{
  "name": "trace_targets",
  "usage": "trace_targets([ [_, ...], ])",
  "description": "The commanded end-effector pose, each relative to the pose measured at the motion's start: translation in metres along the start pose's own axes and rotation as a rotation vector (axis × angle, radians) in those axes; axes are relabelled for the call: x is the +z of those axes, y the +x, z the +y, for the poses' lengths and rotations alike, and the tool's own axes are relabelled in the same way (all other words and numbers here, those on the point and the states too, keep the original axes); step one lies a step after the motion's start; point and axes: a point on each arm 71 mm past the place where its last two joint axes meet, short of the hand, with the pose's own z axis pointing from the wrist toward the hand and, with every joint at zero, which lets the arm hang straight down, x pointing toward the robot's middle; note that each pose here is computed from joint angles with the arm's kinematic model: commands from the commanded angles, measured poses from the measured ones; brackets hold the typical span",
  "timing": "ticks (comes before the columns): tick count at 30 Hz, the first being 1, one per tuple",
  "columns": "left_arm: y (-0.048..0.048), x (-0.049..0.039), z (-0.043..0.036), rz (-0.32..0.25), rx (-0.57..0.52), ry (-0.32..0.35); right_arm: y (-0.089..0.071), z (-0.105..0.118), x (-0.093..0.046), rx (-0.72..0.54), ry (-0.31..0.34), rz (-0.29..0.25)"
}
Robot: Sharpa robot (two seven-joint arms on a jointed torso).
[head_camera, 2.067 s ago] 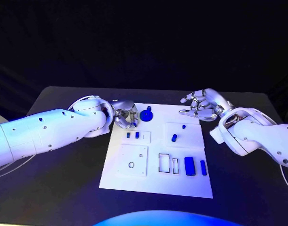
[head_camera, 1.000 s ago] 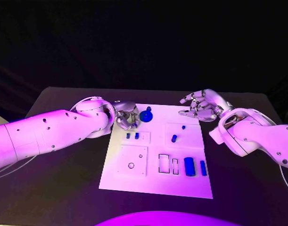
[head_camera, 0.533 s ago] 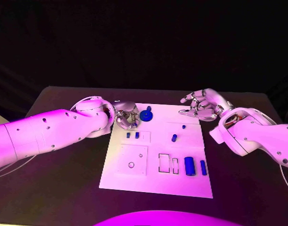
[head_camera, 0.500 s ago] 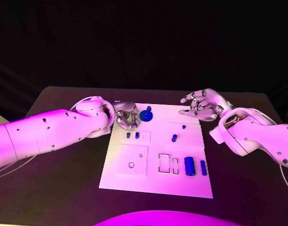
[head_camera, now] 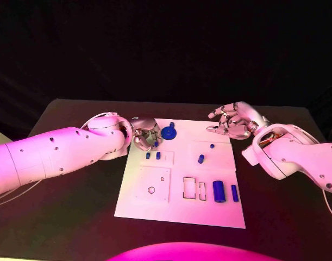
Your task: Assemble the parts on the task board
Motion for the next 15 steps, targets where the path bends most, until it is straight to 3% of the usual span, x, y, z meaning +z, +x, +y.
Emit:
trace_targets([
  [1,0.0002,-0.0001,-0.0008,0.005,0.001,-0.002,0.0006,0.0009,-0.0001,-0.006,-0.014,0.003],
  [15,-0.0008,-0.0016,0.0008,-0.006,-0.001,-0.006,0.0005,0.0002,-0.0002,-0.007,-0.013,0.002],
])
